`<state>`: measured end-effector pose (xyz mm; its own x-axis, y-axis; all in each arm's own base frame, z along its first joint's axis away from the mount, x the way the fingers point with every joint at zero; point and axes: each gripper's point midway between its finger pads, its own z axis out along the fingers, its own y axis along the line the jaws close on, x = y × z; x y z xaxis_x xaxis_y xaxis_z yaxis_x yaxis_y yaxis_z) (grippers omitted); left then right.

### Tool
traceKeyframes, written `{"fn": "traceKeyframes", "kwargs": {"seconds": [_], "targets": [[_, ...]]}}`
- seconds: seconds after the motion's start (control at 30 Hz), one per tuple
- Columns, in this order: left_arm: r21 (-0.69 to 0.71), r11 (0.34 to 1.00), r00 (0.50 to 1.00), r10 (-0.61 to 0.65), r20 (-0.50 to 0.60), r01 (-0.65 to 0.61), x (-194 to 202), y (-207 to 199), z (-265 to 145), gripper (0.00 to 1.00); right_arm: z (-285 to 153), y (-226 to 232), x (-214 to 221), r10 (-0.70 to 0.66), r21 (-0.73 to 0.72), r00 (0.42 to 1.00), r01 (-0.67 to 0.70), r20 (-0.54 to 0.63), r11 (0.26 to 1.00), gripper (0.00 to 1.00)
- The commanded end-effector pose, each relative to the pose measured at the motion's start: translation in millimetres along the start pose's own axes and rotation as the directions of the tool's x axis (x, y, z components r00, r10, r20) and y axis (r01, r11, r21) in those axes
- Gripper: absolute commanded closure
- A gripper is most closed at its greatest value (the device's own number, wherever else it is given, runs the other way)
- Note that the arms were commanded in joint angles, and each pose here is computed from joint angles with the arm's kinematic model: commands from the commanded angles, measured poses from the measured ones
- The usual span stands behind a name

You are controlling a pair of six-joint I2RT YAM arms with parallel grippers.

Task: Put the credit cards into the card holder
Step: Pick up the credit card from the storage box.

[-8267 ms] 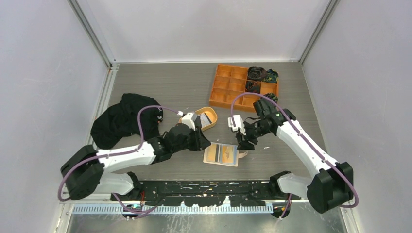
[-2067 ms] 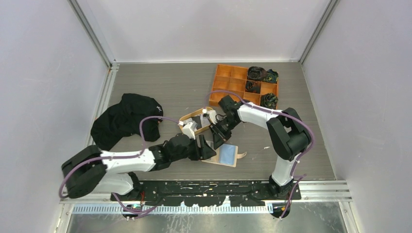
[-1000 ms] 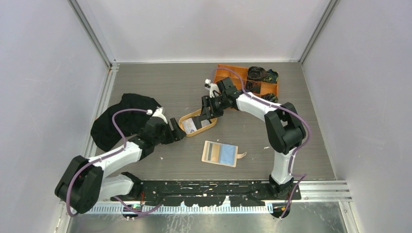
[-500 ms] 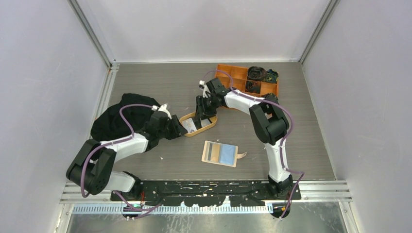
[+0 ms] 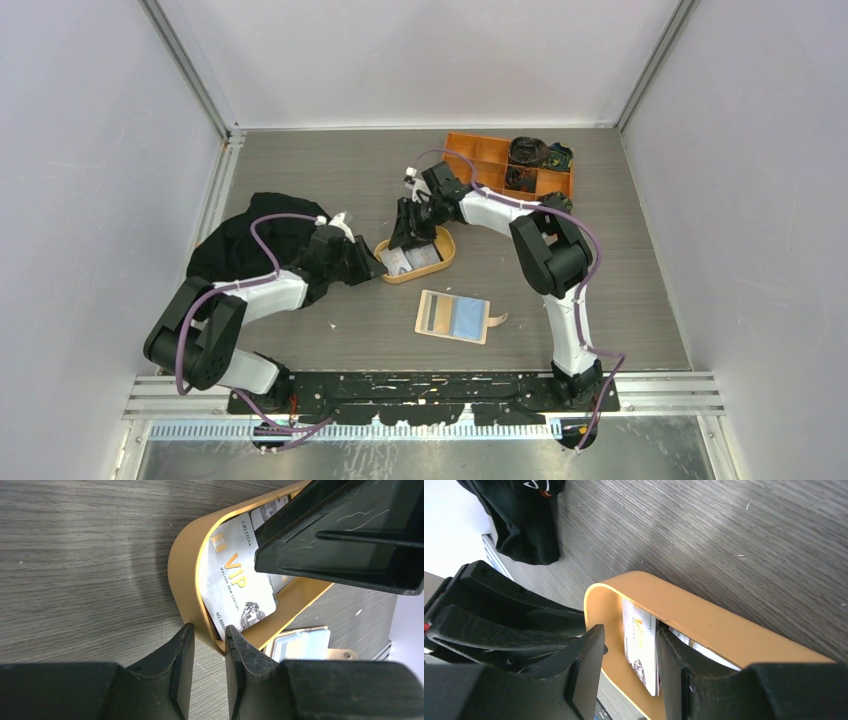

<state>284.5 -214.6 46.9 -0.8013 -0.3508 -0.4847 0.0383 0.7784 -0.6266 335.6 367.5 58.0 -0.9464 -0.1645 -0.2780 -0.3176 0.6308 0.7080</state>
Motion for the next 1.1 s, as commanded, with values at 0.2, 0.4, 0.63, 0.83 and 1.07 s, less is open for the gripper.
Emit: {"fn": "traceKeyframes", "kwargs": {"seconds": [0.2, 0.4, 0.63, 0.83, 1.07], "targets": [[0.099, 0.995, 1.000, -0.013, 0.017, 0.011, -10.8, -27.1, -0.1, 0.74, -9.6, 51.8, 2.5, 0.023, -0.214, 1.000, -0.026, -0.017, 0.977, 0.61], [0.095, 0.995, 0.999, -0.029, 0.030, 0.026, -13.3, -27.5, -2.1, 0.74, -6.0, 44.0, 14.6, 0.021, -0.195, 0.998, -0.032, -0.053, 0.980, 0.64], [0.102, 0.994, 0.999, -0.030, 0.032, 0.027, -14.7, -29.8, -2.0, 0.75, -2.6, 39.3, 21.7, 0.025, -0.185, 0.996, -0.040, -0.085, 0.982, 0.71], [0.106, 0.994, 0.999, -0.034, 0.026, 0.031, -14.0, -30.5, -0.9, 0.75, -4.2, 28.9, 22.0, -0.009, -0.084, 0.997, 0.003, -0.074, 0.996, 0.65], [0.112, 0.993, 0.999, -0.034, 0.028, 0.031, -15.8, -33.0, -1.9, 0.75, -11.3, 8.3, 20.0, -0.036, 0.053, 0.999, 0.038, -0.041, 0.998, 0.61]]}}
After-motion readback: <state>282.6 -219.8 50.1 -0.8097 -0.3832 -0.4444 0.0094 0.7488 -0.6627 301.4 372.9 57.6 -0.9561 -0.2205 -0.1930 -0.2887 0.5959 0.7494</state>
